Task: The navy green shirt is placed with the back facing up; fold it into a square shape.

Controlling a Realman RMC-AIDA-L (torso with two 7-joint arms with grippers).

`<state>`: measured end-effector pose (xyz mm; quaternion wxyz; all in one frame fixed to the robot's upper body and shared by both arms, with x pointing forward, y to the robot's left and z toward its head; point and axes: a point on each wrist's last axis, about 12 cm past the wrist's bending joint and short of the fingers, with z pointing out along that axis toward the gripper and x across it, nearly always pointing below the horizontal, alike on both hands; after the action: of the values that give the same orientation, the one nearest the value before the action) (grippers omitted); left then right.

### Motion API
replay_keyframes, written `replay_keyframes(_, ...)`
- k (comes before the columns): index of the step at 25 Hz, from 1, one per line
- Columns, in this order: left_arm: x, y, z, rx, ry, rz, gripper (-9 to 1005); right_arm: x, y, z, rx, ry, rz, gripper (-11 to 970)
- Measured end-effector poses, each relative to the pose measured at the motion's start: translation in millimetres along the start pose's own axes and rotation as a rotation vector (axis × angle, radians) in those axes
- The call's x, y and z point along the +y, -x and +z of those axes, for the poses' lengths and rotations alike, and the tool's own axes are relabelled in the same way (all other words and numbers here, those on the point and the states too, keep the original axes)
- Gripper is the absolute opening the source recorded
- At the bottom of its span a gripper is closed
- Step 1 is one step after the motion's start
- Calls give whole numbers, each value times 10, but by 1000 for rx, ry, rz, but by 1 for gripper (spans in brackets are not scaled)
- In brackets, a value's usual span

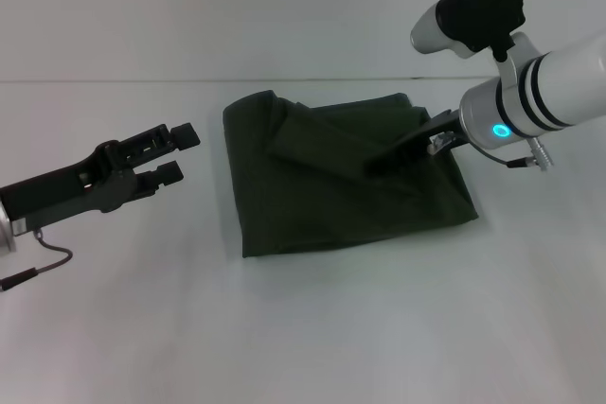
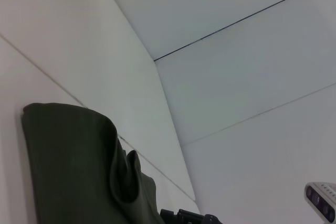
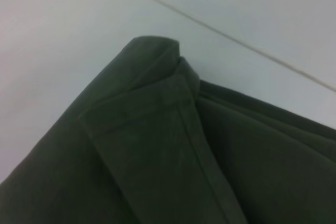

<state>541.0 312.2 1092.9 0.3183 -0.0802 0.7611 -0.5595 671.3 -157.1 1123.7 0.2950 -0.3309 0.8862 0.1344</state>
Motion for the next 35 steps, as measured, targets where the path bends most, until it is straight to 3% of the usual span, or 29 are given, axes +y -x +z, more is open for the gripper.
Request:
replay_keyframes(7,0,0,11,-3,0,-1,937,11,10,-2,-1,4,6,746)
replay_keyframes(9,-4,7,14,-6,-2,0,937,18,17,-3,0,7,4,545)
replay_keyframes(20,-18,31,47,-11,-4,4,936,-6,43,-37,6,10,51,75)
replay_keyframes(25,-14,34,43,-18,-3,1,936,-43,47,-75,-24,-7,91,17)
replay_keyframes(29,-4,33,22,-38,-6,-9,937,-185,51,-230,-110,-71,191,5)
replay_keyframes(35,-12,38,31,-51,-13,-11,936,-314,-107,-270,-115,-117,291,6)
